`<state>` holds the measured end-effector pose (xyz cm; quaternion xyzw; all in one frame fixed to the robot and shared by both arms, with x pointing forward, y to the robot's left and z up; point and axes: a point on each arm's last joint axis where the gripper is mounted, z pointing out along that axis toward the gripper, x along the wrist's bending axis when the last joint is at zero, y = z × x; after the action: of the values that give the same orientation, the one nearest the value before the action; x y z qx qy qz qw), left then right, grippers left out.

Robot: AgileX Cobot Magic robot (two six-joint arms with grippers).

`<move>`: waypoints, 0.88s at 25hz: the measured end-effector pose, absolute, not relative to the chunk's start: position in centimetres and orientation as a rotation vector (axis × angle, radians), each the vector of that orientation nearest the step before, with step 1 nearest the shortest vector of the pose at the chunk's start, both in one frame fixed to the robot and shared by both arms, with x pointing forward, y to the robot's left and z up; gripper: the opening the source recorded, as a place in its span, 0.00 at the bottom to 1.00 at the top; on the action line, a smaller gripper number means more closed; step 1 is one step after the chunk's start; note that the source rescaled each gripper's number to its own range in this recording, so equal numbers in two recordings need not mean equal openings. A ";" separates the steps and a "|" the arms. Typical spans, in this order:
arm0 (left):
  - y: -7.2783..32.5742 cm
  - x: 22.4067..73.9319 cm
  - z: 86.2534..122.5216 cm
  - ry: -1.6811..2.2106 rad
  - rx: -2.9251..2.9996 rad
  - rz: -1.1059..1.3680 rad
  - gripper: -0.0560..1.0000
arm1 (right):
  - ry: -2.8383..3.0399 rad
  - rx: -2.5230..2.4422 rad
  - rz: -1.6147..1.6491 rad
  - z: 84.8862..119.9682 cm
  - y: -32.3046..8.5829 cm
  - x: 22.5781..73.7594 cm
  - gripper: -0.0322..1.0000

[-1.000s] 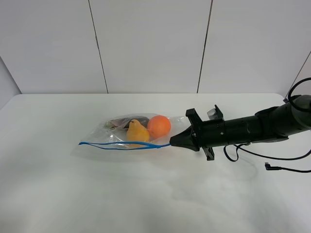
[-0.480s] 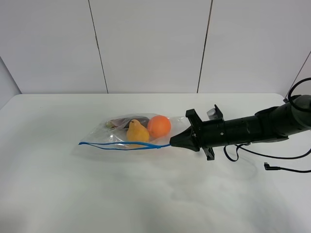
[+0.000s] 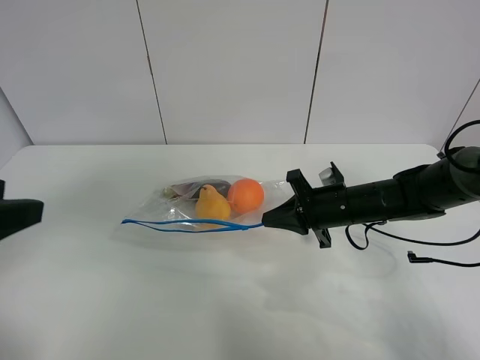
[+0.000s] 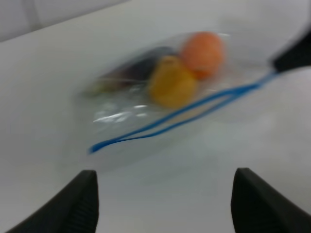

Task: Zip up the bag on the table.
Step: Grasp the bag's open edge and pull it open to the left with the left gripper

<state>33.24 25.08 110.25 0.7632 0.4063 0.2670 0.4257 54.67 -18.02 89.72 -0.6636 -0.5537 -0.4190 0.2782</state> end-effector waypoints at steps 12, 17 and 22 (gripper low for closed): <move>21.2 33.8 110.6 0.468 2.022 0.735 1.00 | -1.494 -1.777 -1.120 89.7 -18.0 54.6 0.03; 18.3 37.6 108.6 0.508 2.073 0.711 1.00 | -1.495 -1.777 -1.120 89.7 -18.0 54.6 0.03; 15.7 40.9 105.1 0.563 2.167 0.655 1.00 | -1.495 -1.777 -1.120 89.7 -18.0 54.6 0.03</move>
<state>40.91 15.66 105.06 0.8540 0.2218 0.2582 0.3935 54.62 -18.03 89.69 -0.6621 -0.5569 -0.4174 0.2780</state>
